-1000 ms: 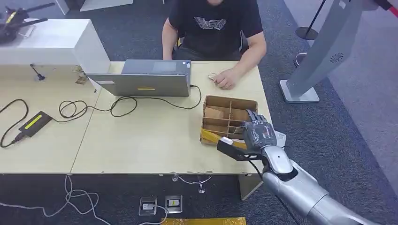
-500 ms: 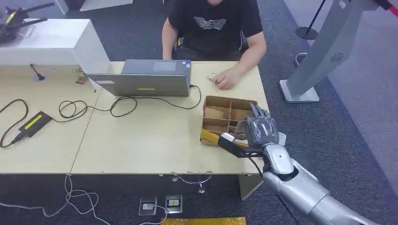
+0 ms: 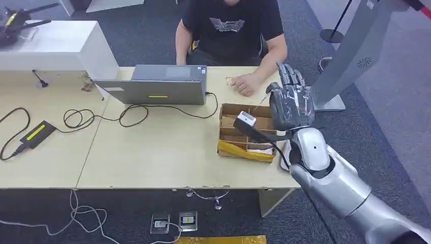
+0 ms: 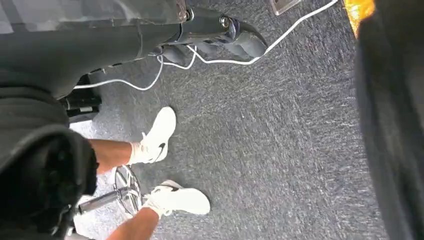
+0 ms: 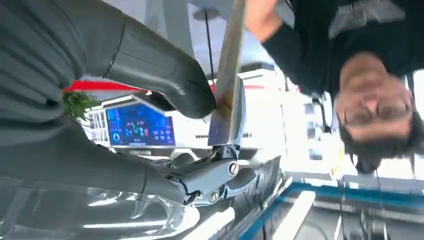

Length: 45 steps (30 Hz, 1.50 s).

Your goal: Pass the card to the sensor for recognition and then transmit it.

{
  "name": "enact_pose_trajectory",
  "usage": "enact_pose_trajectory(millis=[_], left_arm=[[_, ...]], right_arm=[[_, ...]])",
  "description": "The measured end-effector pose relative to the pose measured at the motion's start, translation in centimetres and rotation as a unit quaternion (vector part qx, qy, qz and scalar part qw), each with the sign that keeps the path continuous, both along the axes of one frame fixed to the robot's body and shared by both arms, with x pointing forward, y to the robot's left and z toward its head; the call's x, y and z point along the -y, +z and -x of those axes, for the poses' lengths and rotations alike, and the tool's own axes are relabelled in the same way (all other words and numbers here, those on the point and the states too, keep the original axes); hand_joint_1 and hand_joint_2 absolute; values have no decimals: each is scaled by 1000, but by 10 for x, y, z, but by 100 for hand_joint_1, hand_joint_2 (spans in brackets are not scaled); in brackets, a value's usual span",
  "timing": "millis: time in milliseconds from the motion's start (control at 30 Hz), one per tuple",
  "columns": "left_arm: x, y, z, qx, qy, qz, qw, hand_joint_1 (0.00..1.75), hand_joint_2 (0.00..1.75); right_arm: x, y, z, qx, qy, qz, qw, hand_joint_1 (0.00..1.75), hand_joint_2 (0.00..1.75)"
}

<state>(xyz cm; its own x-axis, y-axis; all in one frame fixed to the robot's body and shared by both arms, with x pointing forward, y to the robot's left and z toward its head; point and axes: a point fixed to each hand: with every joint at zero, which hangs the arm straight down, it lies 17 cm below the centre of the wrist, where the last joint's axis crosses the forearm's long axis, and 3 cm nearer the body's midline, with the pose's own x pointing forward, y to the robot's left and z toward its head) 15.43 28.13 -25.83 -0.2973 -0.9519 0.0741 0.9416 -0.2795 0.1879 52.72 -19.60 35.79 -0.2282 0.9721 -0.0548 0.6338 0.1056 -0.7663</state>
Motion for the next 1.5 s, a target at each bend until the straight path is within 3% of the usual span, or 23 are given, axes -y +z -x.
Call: enact_pose_trajectory(millis=[267,567,1200,1233,1267,1300,1400,1433,1500], left_arm=[[1,2,-7,4,-2,0,1000,0,0],[7,2,-17,28,2,-39,999,0,0],[35,4,-13,18,-6,-21,1000,0,0],[36,4,-13,17,-8,-21,1000,0,0],[36,4,-12,16,-8,-21,1000,0,0],[37,4,-12,16,-9,-21,1000,0,0],[42,4,-8,4,-12,-8,1000,0,0],[45,4,-5,-3,-13,4,1000,0,0],[45,4,-3,-10,-15,21,1000,0,0]], right_arm=[[0,28,8,33,8,-16,999,175,175],[-1,32,9,32,30,-36,998,175,175],[-5,4,-48,-24,17,-62,998,175,175],[-4,2,-51,-28,13,-62,998,145,175],[-3,-1,-52,-31,10,-63,997,70,175],[-2,-4,-54,-35,6,-63,997,26,175],[4,-13,-60,-46,-10,-65,997,26,175],[5,-15,-61,-49,-16,-65,997,0,175],[9,-20,-63,-53,-28,-61,996,0,175]])
